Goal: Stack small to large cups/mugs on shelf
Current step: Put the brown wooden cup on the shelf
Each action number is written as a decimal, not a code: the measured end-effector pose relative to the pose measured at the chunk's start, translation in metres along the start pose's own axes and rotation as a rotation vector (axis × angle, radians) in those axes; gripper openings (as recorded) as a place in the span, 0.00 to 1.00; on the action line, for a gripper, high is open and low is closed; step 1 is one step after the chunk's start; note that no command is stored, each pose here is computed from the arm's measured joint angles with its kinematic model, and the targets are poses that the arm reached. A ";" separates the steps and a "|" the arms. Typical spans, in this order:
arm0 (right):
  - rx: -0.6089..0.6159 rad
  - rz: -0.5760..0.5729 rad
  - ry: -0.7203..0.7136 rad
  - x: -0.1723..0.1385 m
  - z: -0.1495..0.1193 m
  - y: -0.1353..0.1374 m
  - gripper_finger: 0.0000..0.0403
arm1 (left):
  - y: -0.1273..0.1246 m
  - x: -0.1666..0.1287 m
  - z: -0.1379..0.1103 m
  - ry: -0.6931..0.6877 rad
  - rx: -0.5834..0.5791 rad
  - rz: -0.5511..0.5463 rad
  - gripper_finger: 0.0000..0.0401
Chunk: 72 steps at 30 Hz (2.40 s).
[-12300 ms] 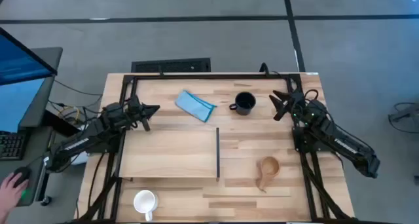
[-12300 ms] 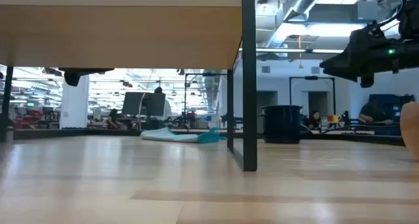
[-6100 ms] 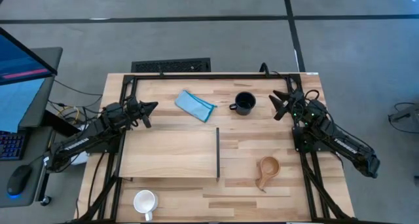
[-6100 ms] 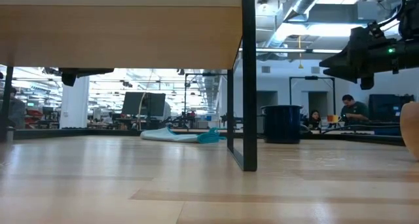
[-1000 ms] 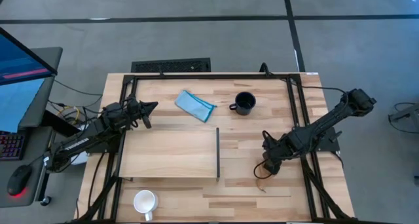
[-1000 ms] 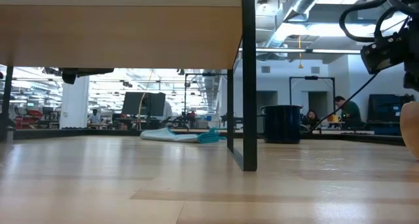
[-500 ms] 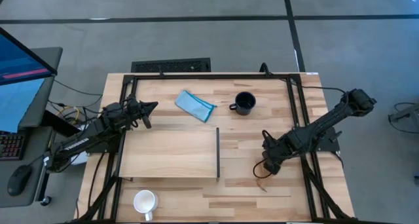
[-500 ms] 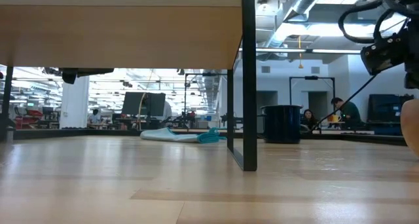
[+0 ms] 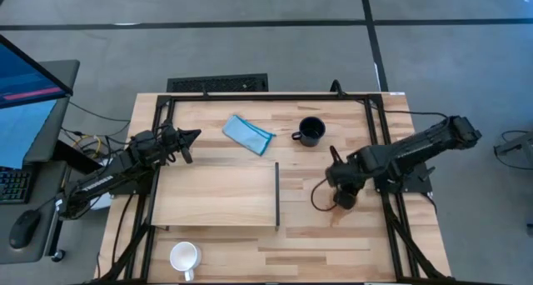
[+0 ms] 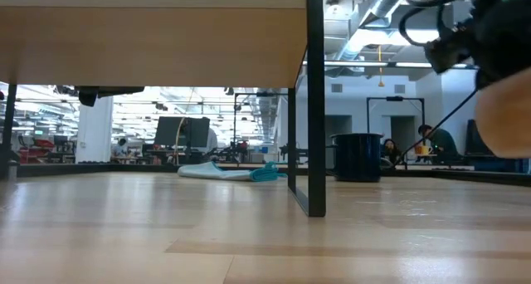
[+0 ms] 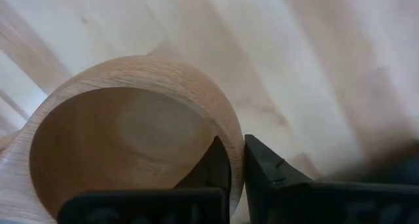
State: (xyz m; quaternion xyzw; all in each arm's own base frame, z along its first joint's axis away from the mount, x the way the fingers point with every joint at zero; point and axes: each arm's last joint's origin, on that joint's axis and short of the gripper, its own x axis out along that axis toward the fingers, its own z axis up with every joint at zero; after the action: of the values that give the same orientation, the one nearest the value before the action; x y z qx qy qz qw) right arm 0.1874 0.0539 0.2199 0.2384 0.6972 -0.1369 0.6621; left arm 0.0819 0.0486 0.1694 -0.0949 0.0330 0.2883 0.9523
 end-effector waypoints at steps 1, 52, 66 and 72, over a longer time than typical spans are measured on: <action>-0.009 -0.007 -0.001 -0.008 0.002 -0.002 0.08 | 0.000 0.000 0.000 0.000 0.000 0.000 0.00; -0.601 -0.032 -0.442 -0.191 0.160 0.077 0.08 | 0.000 0.001 -0.001 0.010 -0.007 -0.002 0.00; -0.739 0.067 -0.444 -0.159 0.183 0.111 0.08 | 0.001 0.006 -0.006 0.089 0.000 0.013 0.00; -0.751 0.121 -0.480 -0.152 0.194 0.119 0.08 | 0.000 0.008 -0.008 0.116 0.019 0.006 0.00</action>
State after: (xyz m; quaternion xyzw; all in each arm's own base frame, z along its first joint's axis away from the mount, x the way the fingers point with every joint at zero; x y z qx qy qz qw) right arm 0.4164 0.0340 0.3683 -0.0166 0.5102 0.1130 0.8524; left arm 0.0884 0.0518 0.1603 -0.1024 0.0912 0.2850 0.9487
